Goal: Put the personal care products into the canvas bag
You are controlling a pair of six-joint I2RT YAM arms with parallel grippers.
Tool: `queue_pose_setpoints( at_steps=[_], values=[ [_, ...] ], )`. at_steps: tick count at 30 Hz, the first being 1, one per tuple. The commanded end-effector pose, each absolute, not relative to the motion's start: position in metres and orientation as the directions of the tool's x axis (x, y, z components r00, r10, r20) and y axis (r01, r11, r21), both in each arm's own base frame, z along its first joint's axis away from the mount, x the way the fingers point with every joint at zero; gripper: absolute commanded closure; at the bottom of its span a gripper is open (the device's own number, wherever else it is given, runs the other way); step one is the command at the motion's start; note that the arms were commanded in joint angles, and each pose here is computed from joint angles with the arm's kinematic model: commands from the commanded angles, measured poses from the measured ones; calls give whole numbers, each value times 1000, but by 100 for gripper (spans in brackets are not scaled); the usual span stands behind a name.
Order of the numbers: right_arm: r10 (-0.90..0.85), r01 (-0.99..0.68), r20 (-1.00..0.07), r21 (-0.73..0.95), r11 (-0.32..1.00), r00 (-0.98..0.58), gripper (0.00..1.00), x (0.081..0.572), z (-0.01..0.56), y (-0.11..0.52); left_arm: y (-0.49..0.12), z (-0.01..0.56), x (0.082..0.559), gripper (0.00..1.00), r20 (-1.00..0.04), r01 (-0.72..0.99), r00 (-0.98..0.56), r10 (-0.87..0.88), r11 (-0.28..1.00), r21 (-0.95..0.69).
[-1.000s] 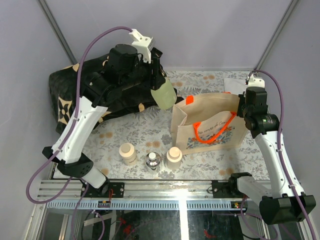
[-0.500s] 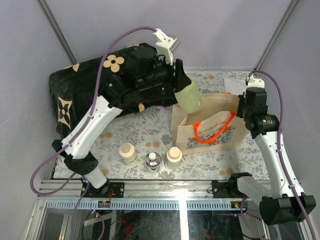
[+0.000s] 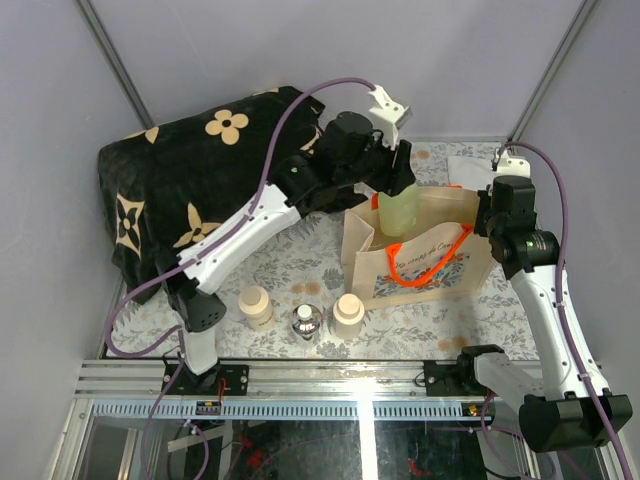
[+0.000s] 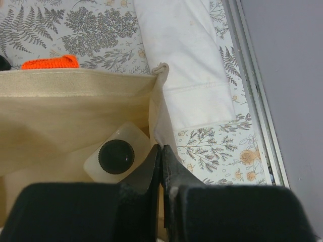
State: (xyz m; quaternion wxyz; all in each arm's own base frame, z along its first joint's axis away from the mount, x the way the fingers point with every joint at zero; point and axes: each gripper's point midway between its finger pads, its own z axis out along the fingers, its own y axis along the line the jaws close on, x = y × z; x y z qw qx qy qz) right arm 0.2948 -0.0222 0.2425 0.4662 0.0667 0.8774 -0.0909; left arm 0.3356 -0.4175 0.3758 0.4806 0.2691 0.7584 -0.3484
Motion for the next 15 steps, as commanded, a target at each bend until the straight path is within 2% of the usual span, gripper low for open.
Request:
queue_pose_setpoints(
  at_steps=[1, 15],
  values=[
    [23, 194, -791, -122, 973, -612, 100, 278, 235, -25, -442, 455, 339, 100, -979, 812, -169, -118, 546, -206],
    [27, 185, -820, -97, 978, -571, 100, 274, 256, -22, -501, 365, 343, 100, -967, 792, -255, -21, 569, -221]
  ],
)
